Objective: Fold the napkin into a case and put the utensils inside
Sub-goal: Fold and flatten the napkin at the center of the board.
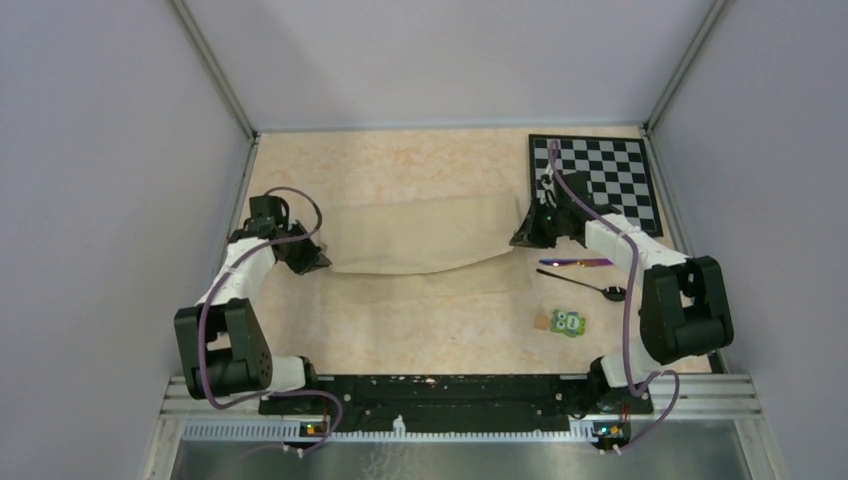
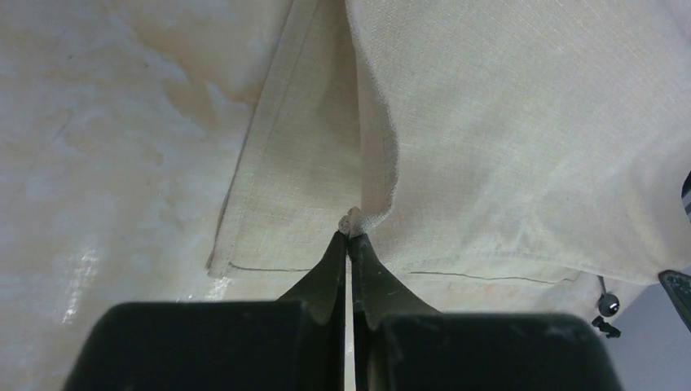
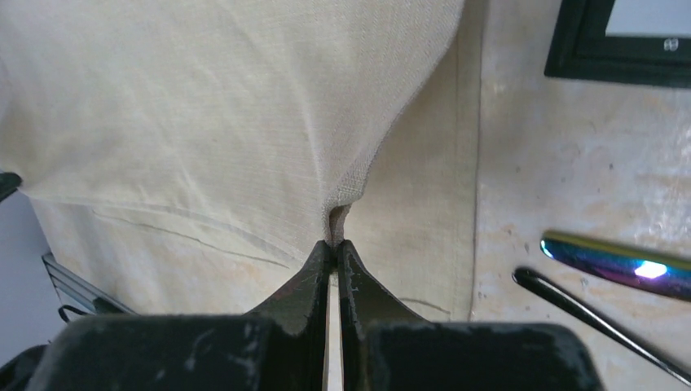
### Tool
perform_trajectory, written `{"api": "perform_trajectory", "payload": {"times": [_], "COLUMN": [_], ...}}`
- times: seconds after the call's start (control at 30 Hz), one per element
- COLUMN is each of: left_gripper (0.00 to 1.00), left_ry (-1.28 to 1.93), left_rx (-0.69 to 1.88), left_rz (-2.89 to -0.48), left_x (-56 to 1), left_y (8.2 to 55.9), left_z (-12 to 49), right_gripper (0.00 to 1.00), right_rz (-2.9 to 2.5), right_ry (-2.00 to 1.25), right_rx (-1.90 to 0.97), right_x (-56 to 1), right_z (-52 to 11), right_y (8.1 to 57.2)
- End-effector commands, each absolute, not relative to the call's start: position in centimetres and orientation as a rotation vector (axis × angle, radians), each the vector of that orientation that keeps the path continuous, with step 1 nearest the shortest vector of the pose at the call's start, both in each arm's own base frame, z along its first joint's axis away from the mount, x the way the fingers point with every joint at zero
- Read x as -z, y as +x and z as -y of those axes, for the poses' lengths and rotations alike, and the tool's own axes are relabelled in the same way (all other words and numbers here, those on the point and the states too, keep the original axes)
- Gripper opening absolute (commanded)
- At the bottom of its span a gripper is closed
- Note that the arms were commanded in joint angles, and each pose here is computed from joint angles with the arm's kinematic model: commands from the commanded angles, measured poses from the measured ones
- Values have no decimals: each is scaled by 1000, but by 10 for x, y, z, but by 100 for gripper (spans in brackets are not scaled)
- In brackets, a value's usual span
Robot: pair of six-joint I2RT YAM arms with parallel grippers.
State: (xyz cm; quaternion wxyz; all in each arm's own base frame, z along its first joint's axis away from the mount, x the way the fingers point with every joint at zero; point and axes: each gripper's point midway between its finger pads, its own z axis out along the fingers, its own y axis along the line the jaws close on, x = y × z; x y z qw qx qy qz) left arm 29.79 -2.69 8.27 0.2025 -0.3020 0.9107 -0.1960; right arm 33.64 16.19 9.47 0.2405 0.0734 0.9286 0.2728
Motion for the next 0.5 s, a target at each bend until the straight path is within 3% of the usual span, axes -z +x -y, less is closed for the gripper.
{"api": "perform_trajectory", "payload": {"times": [0.0, 0.47], "left_gripper": [0, 0], "left_ry": [-860, -1072], "left_rx": [460, 486], "left_rz": [-2565, -2625], "left_x": [-79, -34], "left_y": [280, 237], "left_z": [19, 31], "right_gripper": [0, 0], "right_rz": [-2505, -2583], "right_ry": [132, 138], "right_rx": [-696, -719], "right_x": [-107, -77], "right_z": [-151, -147], "right_y": [323, 284]}}
